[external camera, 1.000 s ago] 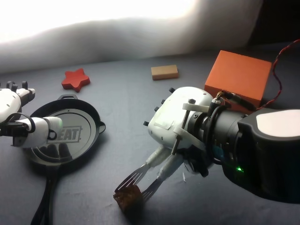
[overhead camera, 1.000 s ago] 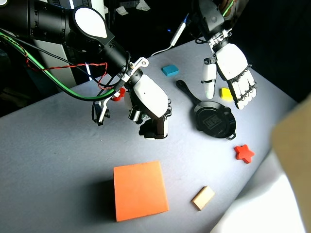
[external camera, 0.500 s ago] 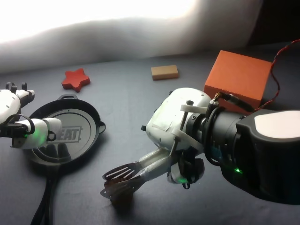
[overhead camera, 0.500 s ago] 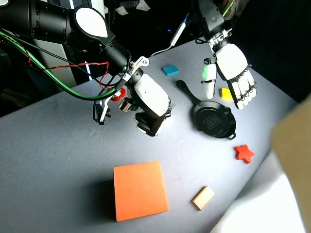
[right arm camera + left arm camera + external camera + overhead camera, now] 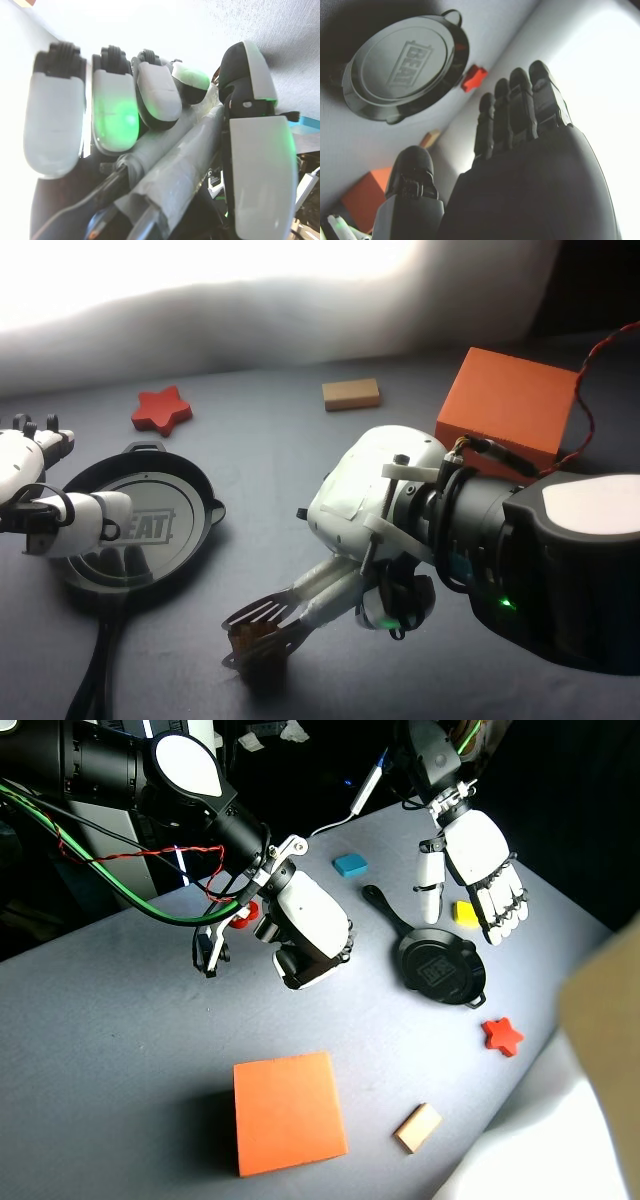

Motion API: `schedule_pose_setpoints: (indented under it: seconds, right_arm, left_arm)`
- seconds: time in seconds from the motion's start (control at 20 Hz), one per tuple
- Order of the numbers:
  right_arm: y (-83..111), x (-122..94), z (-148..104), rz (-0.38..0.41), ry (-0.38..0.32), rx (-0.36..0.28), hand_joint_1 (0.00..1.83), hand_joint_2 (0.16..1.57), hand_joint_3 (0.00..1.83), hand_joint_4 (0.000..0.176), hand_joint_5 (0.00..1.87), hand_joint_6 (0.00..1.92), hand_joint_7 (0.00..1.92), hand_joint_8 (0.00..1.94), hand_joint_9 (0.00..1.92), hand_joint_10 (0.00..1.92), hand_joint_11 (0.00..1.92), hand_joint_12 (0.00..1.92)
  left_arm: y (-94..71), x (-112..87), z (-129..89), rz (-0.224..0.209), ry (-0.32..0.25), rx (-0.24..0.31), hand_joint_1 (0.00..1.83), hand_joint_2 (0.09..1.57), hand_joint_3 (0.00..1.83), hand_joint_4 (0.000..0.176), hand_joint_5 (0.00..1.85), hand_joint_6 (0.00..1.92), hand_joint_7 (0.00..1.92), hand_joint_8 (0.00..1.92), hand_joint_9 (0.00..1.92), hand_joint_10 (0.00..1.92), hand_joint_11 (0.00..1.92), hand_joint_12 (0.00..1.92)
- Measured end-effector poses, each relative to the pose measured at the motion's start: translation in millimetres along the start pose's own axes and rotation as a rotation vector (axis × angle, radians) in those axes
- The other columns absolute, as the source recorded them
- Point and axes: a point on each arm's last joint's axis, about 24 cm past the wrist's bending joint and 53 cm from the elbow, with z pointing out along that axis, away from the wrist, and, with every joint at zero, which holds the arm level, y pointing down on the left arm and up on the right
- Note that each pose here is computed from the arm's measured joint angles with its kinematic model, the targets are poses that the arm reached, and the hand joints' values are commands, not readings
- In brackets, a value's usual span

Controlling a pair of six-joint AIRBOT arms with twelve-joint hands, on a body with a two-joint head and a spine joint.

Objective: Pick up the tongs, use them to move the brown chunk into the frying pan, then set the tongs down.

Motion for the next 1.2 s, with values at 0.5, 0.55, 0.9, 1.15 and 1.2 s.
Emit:
schedule_pose_setpoints:
  seconds: [0.5,0.55,0.9,1.15,1.2]
  right_arm:
    - [3.9,-24,-1,-0.100,-0.102,-0.013,0.88,1.41,0.00,0.176,1.41,1.92,1.60,1.94,1.67,1.92,1.67,1.92]
    - [4.2,-24,-1,-0.097,-0.102,-0.014,0.88,1.41,0.00,0.176,1.41,1.92,1.60,1.94,1.67,1.92,1.67,1.92]
    - [5.7,-50,0,-0.068,-0.180,-0.039,0.84,1.42,0.00,0.176,1.40,1.92,1.59,1.94,1.66,1.92,1.66,1.92]
    - [7.0,-74,19,-0.041,-0.217,-0.044,0.89,1.40,0.00,0.176,1.36,1.92,1.58,1.94,1.65,1.92,1.65,1.92]
    - [7.8,-81,25,-0.029,-0.226,-0.047,0.87,1.41,0.00,0.176,1.36,1.92,1.57,1.94,1.64,1.92,1.64,1.92]
  left_arm:
    - [-0.4,0.0,0,-0.001,0.000,0.001,0.00,1.28,0.00,0.023,0.13,0.01,0.15,0.00,0.13,0.01,0.00,0.23]
    - [-0.4,0.0,0,-0.001,0.000,0.001,0.00,1.28,0.00,0.023,0.13,0.01,0.15,0.00,0.13,0.01,0.00,0.23]
    - [-1.1,-0.1,0,-0.002,0.000,0.002,0.00,1.29,0.00,0.021,0.12,0.00,0.16,0.00,0.14,0.00,0.00,0.21]
    - [6.5,-7.0,5,0.003,-0.018,-0.014,0.00,1.27,0.00,0.016,0.13,0.00,0.17,0.00,0.14,0.00,0.00,0.19]
    - [7.3,-7.8,6,0.000,-0.020,-0.015,0.00,1.27,0.00,0.018,0.13,0.00,0.16,0.00,0.13,0.00,0.00,0.18]
